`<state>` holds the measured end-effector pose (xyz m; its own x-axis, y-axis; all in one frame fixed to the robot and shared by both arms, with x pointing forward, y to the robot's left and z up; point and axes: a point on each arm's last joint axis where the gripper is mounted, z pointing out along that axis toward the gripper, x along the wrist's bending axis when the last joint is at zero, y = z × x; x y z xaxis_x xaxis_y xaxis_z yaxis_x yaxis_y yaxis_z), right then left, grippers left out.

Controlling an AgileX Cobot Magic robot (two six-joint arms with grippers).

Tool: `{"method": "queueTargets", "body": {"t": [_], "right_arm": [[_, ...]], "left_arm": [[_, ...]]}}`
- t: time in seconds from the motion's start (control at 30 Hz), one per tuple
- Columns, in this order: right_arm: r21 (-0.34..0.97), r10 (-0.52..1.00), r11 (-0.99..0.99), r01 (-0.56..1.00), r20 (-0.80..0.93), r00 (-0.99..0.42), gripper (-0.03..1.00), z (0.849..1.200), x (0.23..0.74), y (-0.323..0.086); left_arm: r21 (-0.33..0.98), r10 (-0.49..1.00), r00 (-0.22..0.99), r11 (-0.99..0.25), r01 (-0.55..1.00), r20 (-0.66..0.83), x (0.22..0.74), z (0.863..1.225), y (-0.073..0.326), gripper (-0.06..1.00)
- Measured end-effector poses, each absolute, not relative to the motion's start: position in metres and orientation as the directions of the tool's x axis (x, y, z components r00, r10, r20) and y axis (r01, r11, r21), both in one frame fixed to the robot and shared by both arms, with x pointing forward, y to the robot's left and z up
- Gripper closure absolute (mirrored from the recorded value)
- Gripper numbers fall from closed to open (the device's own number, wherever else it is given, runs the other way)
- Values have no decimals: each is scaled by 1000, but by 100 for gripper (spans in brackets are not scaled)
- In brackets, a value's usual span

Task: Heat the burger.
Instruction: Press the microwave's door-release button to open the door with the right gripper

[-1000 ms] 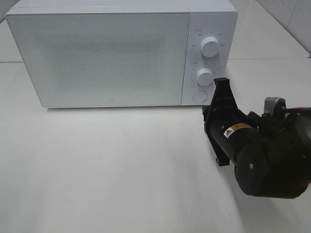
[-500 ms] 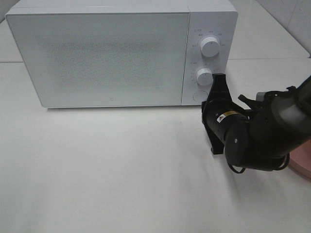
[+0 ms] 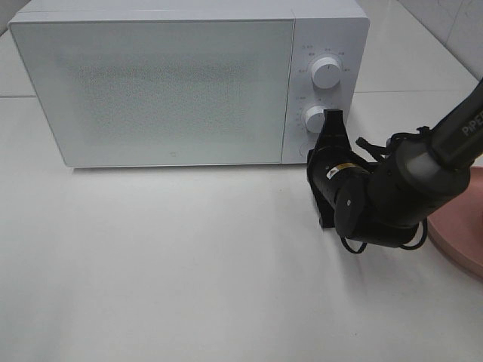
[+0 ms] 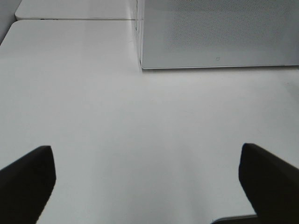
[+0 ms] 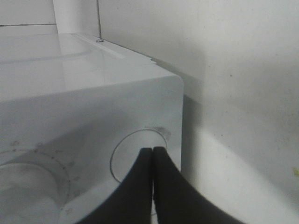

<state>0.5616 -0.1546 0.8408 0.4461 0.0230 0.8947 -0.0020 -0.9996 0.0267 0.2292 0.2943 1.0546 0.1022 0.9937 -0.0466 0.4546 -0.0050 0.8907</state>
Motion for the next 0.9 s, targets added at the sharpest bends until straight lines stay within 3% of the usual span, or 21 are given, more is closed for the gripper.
{"method": "queueTargets", "body": {"t": [0.9], "right_arm": [[24, 11, -999, -25, 904, 428, 97, 840, 576, -149]], "left_arm": [[891, 994, 102, -5, 455, -47, 229, 1055, 294, -4]]}}
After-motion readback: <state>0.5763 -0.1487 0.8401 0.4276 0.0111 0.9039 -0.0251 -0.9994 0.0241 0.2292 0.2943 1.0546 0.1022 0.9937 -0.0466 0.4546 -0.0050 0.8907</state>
